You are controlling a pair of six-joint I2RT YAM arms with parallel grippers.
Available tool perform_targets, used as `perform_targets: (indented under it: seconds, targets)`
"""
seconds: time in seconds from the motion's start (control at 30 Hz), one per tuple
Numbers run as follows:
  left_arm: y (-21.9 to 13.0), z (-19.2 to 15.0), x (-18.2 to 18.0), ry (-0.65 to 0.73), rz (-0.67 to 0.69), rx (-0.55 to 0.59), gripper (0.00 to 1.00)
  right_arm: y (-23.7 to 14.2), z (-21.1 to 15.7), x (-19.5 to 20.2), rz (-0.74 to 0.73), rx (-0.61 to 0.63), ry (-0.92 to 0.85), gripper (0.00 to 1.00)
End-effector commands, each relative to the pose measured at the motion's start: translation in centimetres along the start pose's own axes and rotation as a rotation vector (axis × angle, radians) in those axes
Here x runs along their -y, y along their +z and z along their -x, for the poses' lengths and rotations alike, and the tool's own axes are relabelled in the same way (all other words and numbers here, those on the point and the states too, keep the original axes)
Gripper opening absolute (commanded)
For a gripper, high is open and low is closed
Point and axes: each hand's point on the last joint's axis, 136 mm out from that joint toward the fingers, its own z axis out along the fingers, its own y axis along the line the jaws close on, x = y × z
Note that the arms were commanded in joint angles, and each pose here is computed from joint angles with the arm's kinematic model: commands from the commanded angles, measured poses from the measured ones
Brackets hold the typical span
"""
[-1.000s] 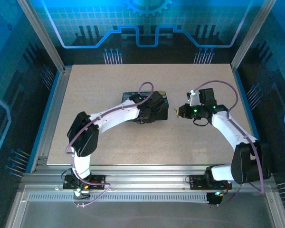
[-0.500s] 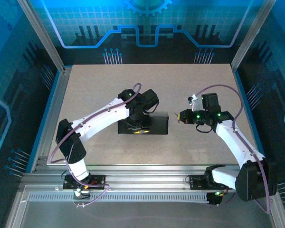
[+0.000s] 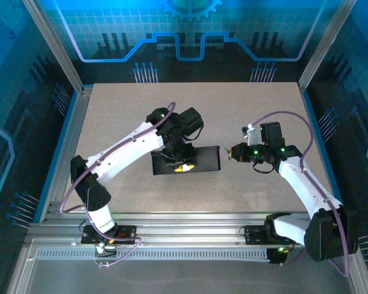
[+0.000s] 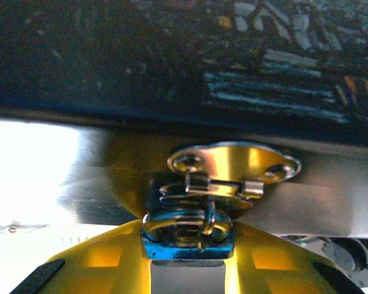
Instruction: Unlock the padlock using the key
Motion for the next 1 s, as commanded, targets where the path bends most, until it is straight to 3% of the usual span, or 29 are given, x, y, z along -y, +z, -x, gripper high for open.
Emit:
perform_targets:
  seconds: [0.0, 0.13, 0.6, 0.97]
  targets:
    - [-1.3, -0.5, -0.5, -0.032, -0.012, -0.041, 0.12, 0.1, -0.7, -0.9, 0.037, -0.007, -0.009, 0.00]
    - [-1.0, -0.4, -0.6, -0.067, -0.042, -0.074, 0.13, 0.0, -1.0, -0.7, 0.031, -0.007, -0.004, 0.00]
    - [0.8, 0.6, -1.3, -0.071, 0.049, -0.144, 0.24, -0.1, -0.8, -0.6, 0.019, 0.003, -0.006, 0.00]
    - [0.8, 3.0, -2.1, -0.087, 0.061, -0.136, 0.49, 0.0, -0.5, -0.7, 0.021, 0.006, -0.004, 0.00]
